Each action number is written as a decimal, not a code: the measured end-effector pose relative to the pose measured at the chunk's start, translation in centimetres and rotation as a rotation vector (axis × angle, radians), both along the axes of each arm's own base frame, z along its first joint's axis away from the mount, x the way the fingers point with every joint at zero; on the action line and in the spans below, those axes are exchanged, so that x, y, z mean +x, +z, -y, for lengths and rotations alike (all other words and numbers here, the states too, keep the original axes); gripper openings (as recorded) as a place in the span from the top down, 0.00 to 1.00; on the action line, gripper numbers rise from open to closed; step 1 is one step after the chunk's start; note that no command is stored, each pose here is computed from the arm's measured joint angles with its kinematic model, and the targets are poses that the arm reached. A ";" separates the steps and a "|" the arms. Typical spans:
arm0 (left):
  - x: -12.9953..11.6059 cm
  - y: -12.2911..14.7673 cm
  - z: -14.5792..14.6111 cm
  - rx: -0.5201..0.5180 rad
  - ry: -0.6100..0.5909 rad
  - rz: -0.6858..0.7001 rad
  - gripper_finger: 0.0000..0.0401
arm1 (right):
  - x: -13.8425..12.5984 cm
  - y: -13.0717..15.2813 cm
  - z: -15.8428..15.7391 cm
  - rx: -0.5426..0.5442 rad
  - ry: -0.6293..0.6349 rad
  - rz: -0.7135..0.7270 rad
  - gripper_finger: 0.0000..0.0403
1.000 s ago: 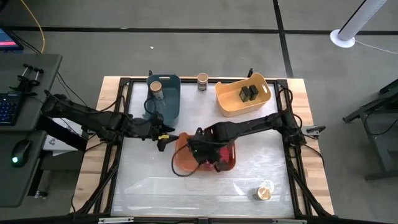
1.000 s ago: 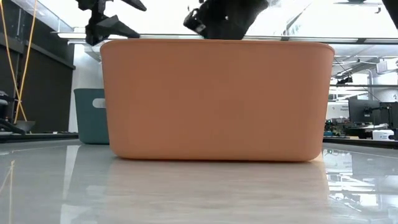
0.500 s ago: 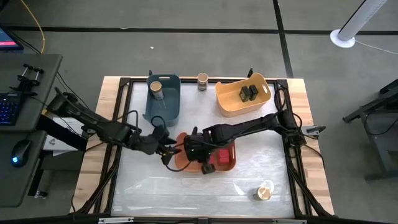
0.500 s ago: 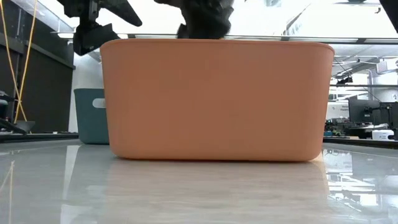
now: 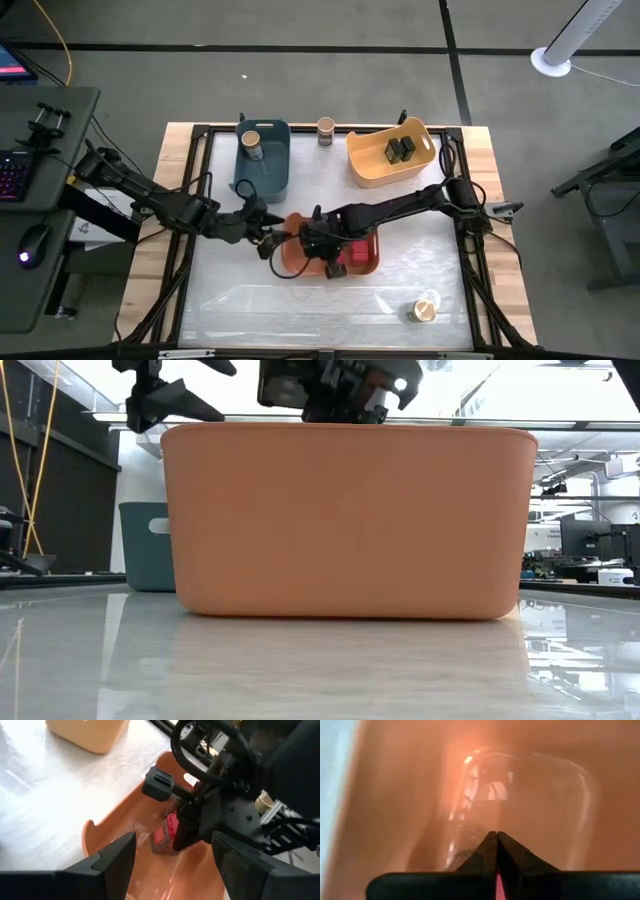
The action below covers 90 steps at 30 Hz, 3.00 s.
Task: Sort spices by type
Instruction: Put the red seasoning can into the orange bin, then put the bottom gold seasoning bottle into the green bin
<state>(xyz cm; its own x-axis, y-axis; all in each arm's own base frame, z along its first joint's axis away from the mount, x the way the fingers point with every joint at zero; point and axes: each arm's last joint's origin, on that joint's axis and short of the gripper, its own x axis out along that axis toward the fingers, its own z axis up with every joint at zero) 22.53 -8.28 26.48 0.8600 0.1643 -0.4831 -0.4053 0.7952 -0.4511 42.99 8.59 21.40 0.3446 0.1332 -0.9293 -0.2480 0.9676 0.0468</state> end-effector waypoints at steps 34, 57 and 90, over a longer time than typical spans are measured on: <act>-3.0 4.2 -2.6 0.071 0.064 0.135 0.39 | -2.4 7.7 3.1 -0.142 -0.066 0.059 1.00; -2.3 4.1 -11.7 0.259 -0.136 0.033 0.39 | -12.1 14.1 -4.9 0.197 -0.762 -0.100 0.96; -0.5 3.8 -13.2 0.004 -0.213 0.156 0.39 | -18.4 7.2 -17.1 0.027 -1.132 -0.686 0.16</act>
<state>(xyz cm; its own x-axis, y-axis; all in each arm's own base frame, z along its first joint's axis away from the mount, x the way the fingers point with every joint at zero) 22.07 4.91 30.31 0.9394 -0.0266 -0.3419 -0.1546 0.8570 -0.4915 24.63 25.73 28.57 -0.2589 0.1061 -0.9601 0.7723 0.6197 -0.1398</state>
